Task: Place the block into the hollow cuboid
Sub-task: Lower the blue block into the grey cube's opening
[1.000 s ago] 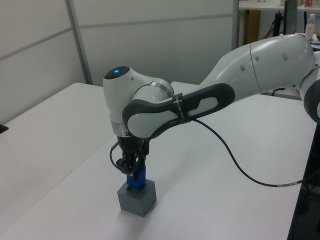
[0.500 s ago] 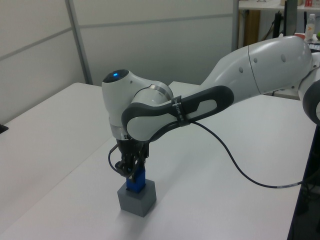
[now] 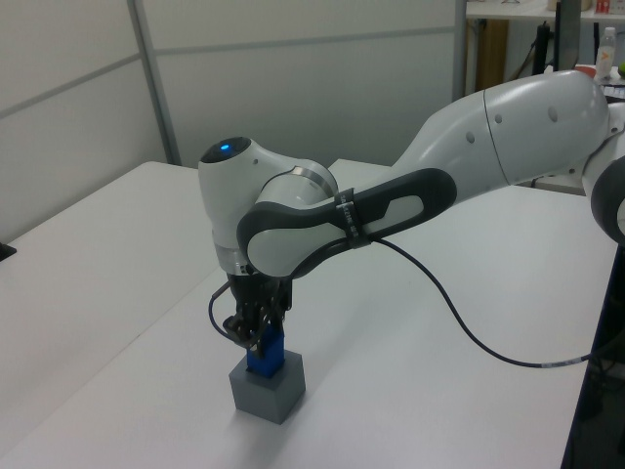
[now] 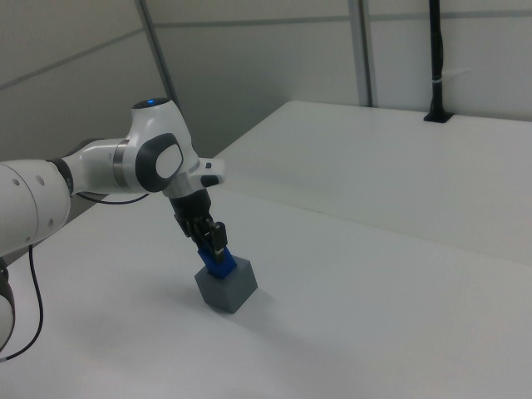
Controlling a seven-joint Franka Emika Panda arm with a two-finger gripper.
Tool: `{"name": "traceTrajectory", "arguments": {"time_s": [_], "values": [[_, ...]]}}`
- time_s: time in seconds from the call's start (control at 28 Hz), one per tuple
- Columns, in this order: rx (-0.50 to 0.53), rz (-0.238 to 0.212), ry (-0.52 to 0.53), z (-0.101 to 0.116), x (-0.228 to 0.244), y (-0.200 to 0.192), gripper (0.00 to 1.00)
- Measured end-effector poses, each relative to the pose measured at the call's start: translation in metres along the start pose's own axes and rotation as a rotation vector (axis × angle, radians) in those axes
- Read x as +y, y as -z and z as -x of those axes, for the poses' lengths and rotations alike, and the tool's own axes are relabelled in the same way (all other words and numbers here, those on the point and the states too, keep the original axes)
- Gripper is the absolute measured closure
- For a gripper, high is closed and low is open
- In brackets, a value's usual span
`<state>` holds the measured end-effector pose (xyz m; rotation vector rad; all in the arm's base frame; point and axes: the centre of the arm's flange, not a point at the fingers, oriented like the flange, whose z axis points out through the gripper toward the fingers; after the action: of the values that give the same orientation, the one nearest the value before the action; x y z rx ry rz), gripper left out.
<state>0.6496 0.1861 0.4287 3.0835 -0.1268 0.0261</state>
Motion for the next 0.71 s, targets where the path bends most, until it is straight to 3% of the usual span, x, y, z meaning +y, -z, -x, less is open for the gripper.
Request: {"name": "traceTrajectory", "arguments": {"time_s": [0.71], "values": [[-0.018,0.003,0.111,0.000,-0.004,-0.012,0.49]]}}
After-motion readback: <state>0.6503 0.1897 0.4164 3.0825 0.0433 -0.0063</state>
